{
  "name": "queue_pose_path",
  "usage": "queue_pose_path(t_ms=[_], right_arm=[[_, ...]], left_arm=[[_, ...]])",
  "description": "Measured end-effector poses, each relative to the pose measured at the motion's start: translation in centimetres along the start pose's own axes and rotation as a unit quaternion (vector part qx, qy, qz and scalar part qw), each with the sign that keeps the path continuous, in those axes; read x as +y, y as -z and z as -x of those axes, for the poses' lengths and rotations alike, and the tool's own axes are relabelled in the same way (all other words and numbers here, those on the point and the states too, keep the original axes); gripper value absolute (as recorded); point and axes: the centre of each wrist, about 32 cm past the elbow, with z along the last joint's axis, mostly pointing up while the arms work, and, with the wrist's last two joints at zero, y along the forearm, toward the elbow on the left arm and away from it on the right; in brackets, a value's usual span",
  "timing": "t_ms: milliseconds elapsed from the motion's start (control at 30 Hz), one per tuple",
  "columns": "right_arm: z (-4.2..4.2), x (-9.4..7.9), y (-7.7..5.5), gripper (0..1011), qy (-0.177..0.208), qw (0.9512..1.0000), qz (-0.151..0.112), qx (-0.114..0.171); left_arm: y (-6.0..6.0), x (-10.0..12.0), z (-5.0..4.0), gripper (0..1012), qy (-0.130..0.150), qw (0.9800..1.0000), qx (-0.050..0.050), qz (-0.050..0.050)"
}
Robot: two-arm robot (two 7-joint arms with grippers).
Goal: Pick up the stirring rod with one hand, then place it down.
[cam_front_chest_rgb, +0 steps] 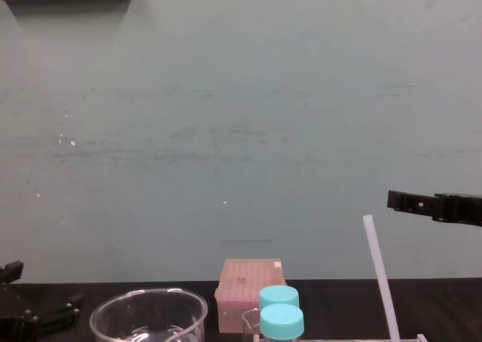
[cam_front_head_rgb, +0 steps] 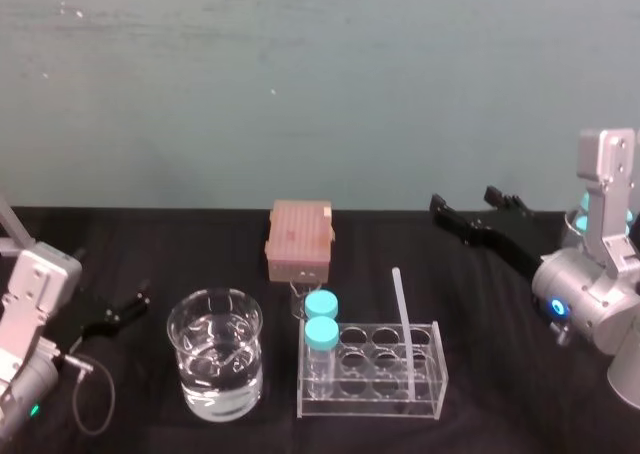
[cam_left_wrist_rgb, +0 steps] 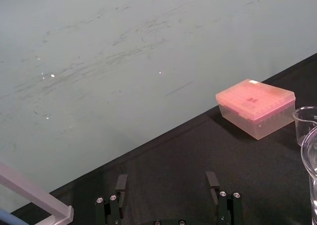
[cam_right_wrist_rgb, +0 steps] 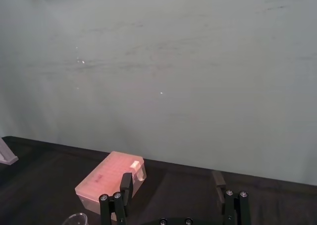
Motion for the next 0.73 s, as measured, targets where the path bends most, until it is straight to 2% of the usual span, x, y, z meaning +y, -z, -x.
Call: queue_pose_path(t_ms=[733], right_arm=[[0.0, 0.07, -0.31, 1003, -0.001, 0.9999, -0.013, -0.011]], left_arm=[[0.0, 0.0, 0.0, 1005, 0.0, 1.0, 0.0, 0.0]])
